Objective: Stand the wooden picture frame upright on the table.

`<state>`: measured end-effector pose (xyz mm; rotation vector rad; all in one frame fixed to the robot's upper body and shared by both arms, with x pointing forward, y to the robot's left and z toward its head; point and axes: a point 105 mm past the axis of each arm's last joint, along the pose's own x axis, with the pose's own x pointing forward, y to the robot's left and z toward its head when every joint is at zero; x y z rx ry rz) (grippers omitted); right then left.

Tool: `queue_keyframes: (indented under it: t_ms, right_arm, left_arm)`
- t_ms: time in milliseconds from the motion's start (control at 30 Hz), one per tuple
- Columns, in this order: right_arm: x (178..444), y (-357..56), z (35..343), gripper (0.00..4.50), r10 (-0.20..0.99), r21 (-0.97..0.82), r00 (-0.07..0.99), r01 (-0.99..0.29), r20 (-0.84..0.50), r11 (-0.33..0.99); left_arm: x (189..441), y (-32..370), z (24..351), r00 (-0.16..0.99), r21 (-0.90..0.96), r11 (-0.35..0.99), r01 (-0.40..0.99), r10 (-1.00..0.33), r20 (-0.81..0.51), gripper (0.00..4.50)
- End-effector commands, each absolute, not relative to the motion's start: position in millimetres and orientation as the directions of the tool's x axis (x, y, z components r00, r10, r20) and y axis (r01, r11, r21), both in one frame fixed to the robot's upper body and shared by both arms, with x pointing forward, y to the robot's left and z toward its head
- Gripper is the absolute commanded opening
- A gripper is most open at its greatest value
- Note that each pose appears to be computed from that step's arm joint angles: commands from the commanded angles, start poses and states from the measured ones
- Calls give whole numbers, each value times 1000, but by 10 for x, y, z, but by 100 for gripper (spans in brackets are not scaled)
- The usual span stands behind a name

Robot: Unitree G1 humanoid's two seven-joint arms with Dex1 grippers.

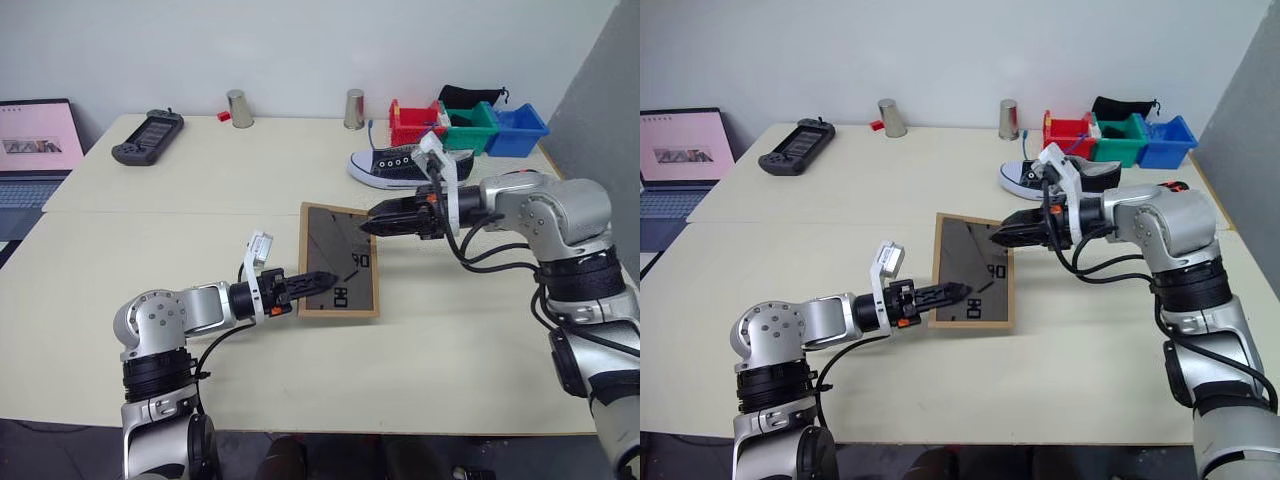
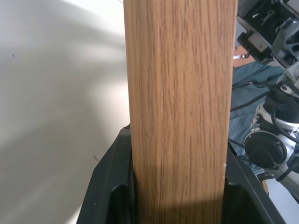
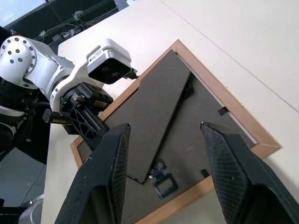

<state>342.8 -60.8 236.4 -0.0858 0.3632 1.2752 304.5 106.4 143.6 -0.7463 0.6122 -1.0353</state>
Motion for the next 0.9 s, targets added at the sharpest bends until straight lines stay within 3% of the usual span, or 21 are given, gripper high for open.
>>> queue_keyframes:
  t_ms: [33, 400, 900]
  right_arm:
    - [3358, -508, 2400, 253, 927, 131, 221, -954, -303, 270]
    - [3404, -373, 2269, 253, 915, 156, 228, -944, -333, 292]
    - [3447, -280, 2318, 253, 928, 209, 216, -935, -305, 287]
  left_arm:
    - [3046, 1025, 1594, 361, -761, 265, 592, -932, -44, 135]
    - [2991, 996, 1565, 342, -756, 257, 601, -938, -47, 135]
    - [2991, 1003, 1565, 349, -756, 259, 601, -936, -43, 135]
